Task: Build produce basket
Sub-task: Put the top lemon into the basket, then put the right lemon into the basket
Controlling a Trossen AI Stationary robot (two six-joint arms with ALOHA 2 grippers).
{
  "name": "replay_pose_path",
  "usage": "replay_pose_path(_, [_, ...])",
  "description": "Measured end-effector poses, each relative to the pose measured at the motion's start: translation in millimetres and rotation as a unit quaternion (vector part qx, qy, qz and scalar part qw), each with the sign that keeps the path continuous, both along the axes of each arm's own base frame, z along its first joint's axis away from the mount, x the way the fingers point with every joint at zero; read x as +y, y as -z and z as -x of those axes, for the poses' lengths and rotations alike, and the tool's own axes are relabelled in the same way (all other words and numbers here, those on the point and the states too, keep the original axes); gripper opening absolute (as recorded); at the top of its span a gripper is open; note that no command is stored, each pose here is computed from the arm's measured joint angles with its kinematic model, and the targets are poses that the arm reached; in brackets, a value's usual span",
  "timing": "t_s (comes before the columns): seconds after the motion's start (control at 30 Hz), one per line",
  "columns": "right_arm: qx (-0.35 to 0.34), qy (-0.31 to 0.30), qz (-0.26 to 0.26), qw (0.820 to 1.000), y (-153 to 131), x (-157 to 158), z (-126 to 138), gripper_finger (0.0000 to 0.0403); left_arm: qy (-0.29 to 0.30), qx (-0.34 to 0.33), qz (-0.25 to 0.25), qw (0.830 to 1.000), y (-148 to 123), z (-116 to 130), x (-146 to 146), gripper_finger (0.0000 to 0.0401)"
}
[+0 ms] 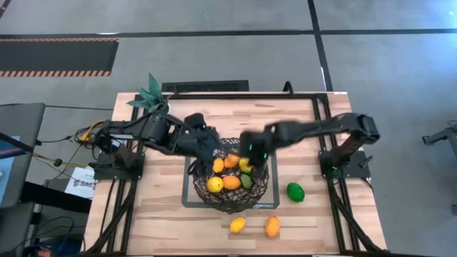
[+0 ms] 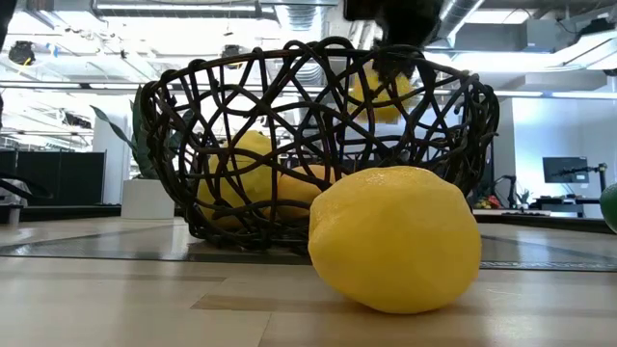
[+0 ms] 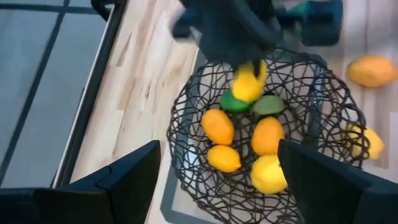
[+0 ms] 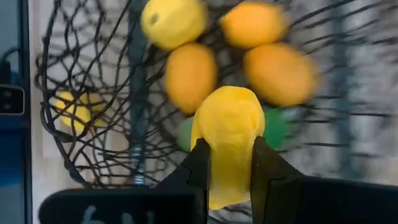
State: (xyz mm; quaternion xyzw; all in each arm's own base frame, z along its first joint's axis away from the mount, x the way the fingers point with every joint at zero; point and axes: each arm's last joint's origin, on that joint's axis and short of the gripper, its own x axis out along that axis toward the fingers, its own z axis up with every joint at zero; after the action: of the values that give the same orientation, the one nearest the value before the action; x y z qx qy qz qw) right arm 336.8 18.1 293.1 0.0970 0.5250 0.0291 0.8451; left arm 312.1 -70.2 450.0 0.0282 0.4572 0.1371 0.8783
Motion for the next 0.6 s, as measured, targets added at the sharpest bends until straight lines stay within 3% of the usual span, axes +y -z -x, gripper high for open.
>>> replay_pose_path(0.13, [0.019,0.019,0.0,1.0,32.6,29.5,-17.1,0.0061,0.022,0.002,-0.005,1.0,0.1,3.6,-13.0,0.0311])
replay_pose_path(0.33, [0.055,0.065,0.019,0.996,64.4,48.2,-35.5,0.0067,0.079,0.013,-0.008,0.997,0.7,8.0,-29.0,0.0311])
replay_pose_path(0.5, [0.076,0.096,0.002,0.992,64.5,53.9,-48.7,0.0165,0.119,0.019,-0.004,0.993,1.1,13.2,-44.2,0.0311])
replay_pose_path(0.6, [0.075,0.117,-0.009,0.99,48.1,54.1,-52.2,0.0227,0.137,0.019,-0.004,0.99,1.1,17.4,-54.9,0.0311])
